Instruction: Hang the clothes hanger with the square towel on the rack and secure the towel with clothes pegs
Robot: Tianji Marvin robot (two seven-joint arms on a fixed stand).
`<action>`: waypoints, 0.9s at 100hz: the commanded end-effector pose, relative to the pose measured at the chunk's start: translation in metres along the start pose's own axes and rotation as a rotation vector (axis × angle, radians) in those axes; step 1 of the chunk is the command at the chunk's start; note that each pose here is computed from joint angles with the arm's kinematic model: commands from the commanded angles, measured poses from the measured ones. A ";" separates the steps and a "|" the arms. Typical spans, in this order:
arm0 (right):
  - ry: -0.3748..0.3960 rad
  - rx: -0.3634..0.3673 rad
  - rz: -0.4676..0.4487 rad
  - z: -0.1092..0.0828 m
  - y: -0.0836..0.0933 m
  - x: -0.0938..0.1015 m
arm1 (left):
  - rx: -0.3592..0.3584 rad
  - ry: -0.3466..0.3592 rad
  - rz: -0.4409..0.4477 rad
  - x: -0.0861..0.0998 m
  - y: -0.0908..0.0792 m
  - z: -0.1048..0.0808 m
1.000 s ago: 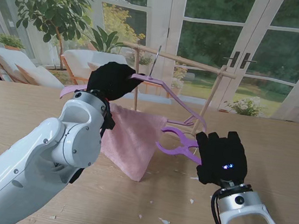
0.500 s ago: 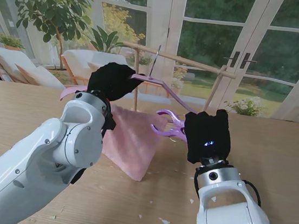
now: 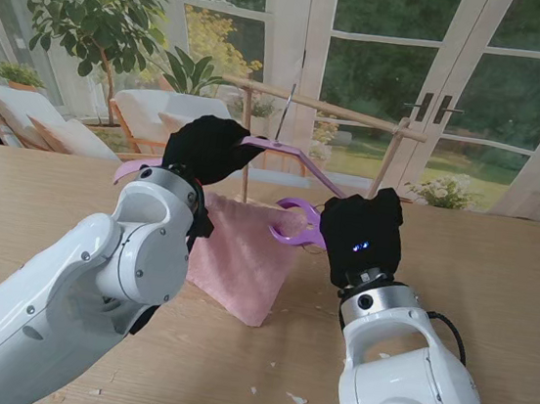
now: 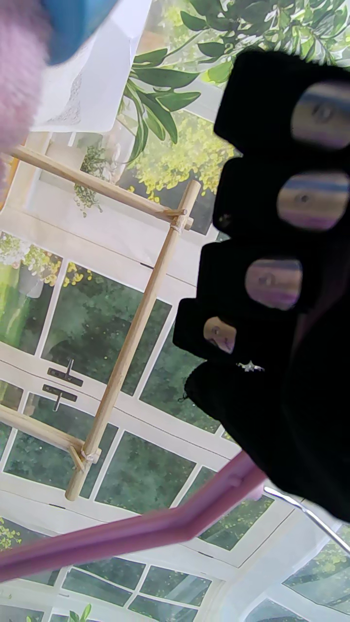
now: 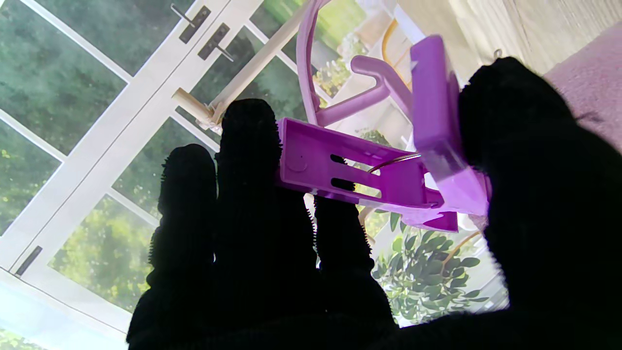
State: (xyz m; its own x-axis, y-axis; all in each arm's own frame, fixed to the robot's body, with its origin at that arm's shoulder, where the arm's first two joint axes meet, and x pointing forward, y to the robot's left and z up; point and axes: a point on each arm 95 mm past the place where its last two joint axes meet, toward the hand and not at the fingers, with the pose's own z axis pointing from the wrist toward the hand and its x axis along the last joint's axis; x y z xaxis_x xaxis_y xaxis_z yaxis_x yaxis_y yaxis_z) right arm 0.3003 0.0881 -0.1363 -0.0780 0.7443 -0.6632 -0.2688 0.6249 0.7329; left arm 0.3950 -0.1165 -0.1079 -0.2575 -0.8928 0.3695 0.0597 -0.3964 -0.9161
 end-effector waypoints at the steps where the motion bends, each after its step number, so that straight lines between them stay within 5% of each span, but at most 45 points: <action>1: -0.011 -0.015 0.015 -0.004 0.015 -0.006 | -0.008 0.008 -0.017 0.005 -0.004 -0.001; 51: 0.034 0.074 -0.026 -0.002 0.009 -0.001 | -0.033 0.004 -0.056 0.005 -0.005 -0.002; 90: 0.031 0.073 -0.031 -0.007 0.013 0.007 | -0.035 -0.014 -0.061 0.001 -0.004 0.001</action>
State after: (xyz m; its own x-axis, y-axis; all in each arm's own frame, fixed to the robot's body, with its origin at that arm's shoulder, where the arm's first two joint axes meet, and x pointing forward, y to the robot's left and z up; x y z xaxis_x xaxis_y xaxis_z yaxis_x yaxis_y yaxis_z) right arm 0.2991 0.0963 -0.1424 -0.1023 0.6954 -0.7113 -0.1811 0.6901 0.7007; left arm 0.3963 -0.1152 -0.1086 -0.2428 -0.8760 0.4168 0.0129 -0.4326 -0.9015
